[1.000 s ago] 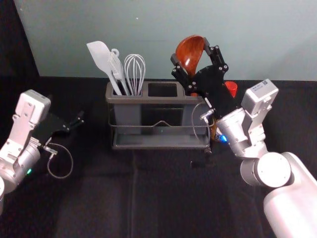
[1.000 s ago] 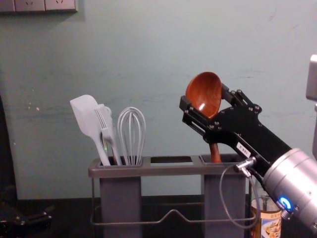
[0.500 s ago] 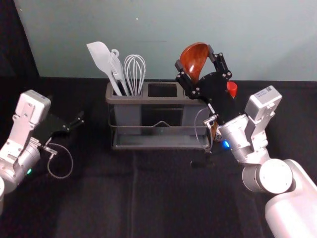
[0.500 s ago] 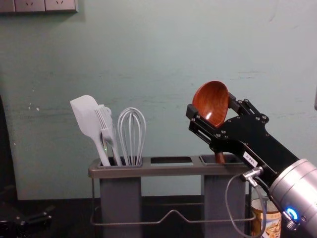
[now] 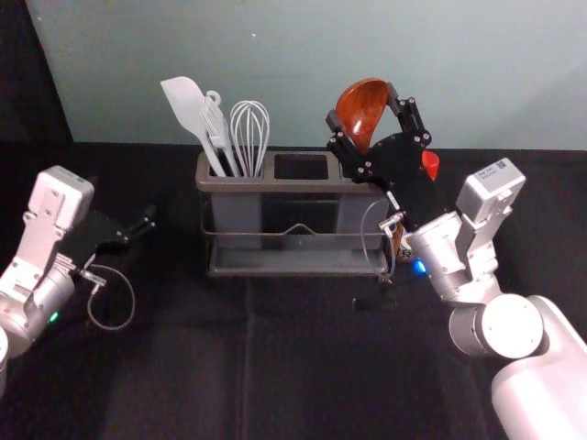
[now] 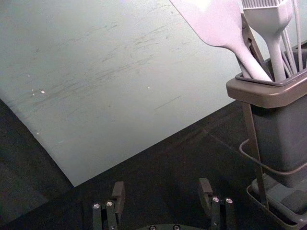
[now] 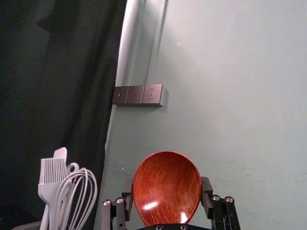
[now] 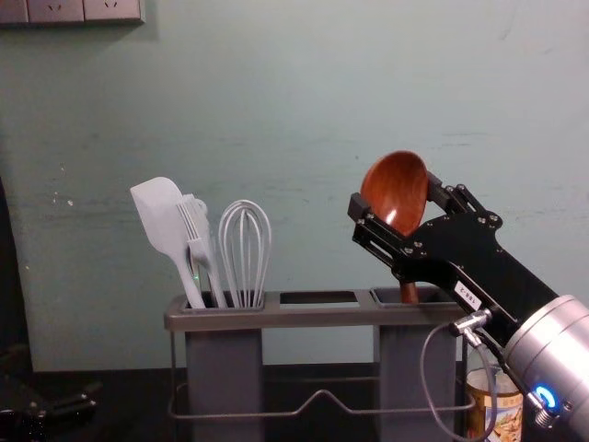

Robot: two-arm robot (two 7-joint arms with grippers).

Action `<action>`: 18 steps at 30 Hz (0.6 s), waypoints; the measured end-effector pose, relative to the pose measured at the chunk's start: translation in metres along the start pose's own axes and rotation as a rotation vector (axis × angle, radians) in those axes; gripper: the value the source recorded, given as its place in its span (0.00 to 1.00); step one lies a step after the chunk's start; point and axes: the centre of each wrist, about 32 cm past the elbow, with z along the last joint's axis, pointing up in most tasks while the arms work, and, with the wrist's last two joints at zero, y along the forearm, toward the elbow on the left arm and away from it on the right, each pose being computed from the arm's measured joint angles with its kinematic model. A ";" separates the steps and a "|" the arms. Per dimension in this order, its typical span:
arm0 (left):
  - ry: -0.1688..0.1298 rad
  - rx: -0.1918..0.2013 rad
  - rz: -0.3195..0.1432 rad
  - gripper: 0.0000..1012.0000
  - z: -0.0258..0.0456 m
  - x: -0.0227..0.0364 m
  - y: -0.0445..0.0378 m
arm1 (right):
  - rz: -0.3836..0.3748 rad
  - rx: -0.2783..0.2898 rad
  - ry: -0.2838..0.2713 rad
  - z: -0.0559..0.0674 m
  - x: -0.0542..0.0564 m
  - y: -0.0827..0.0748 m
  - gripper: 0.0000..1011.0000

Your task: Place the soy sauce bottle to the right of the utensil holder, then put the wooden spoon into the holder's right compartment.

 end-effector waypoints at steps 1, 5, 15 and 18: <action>0.000 0.000 0.000 0.99 0.0000 0.0000 0.0000 | 0.000 0.000 0.000 0.000 0.000 0.000 0.89; 0.000 0.000 0.000 0.99 0.0000 0.0000 0.0000 | -0.001 -0.001 -0.002 0.001 -0.001 0.000 0.97; 0.000 0.000 0.000 0.99 0.0000 0.0000 0.0000 | -0.014 0.005 -0.001 0.001 -0.001 0.000 0.99; 0.000 0.000 0.000 0.99 0.0000 0.0000 0.0000 | -0.015 0.010 -0.002 0.002 -0.001 0.000 0.99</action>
